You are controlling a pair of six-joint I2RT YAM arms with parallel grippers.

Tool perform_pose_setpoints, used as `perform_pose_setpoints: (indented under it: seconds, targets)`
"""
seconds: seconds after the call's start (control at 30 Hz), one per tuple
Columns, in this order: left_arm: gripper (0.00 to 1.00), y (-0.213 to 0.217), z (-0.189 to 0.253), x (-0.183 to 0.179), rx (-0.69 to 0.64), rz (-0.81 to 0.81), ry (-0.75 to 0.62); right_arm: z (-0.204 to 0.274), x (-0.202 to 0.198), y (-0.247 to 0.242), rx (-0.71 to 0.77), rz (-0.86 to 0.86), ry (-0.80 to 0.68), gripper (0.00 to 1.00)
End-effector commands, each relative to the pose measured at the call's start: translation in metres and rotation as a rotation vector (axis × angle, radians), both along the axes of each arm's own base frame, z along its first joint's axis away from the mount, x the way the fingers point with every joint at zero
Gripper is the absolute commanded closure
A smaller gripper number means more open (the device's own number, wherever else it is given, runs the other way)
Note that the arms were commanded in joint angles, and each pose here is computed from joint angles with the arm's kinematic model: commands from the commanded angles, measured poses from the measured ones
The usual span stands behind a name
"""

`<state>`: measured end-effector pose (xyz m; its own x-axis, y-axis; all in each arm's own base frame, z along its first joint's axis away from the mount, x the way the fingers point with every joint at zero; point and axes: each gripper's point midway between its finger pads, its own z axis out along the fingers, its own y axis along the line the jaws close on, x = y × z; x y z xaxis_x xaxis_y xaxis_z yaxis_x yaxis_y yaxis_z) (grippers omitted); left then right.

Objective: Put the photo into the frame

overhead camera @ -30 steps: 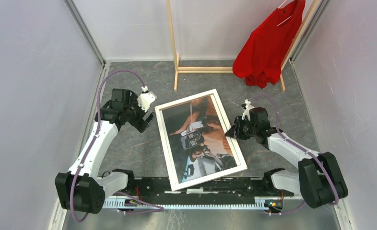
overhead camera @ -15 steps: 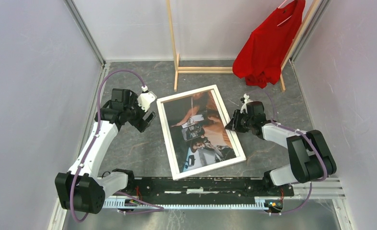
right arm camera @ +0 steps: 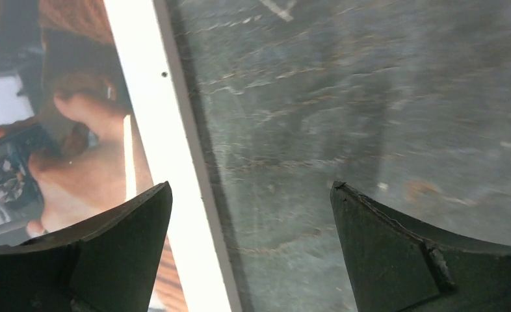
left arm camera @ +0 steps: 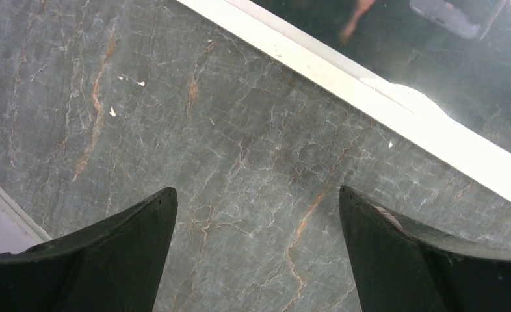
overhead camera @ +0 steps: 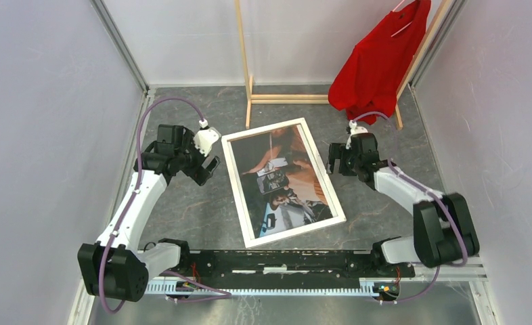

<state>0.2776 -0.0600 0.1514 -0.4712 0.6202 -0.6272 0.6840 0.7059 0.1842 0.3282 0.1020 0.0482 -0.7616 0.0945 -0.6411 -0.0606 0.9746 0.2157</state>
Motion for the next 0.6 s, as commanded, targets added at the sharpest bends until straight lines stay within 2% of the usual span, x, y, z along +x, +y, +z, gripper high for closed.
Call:
perform_pose_setpoints:
  seconds: [0.0,0.1,0.23,0.33,0.43,0.53,0.57]
  targets:
    - [0.0,-0.002,0.011,0.022,-0.074,0.087,-0.05,0.037,0.002,-0.043,-0.135,-0.146,-0.191,0.02]
    - [0.0,0.015,0.005,0.044,-0.127,0.22,-0.085,0.054,-0.006,-0.072,-0.164,-0.304,-0.349,0.02]
    - [0.0,0.048,-0.009,0.076,-0.244,0.444,-0.185,0.05,-0.03,-0.127,-0.301,-0.547,-0.486,0.02]
    - [0.0,0.06,-0.017,0.094,-0.337,0.516,-0.268,0.033,-0.057,-0.161,-0.428,-0.687,-0.503,0.02]
    - [0.0,0.057,-0.021,0.099,-0.437,0.526,-0.372,0.026,-0.063,-0.172,-0.482,-0.713,-0.479,0.02]
    - [0.0,0.052,-0.02,0.094,-0.564,0.552,-0.503,0.031,-0.059,-0.173,-0.492,-0.693,-0.512,0.02]
    - [0.0,0.051,-0.025,0.092,-0.591,0.561,-0.507,0.031,-0.058,-0.173,-0.492,-0.685,-0.523,0.02]
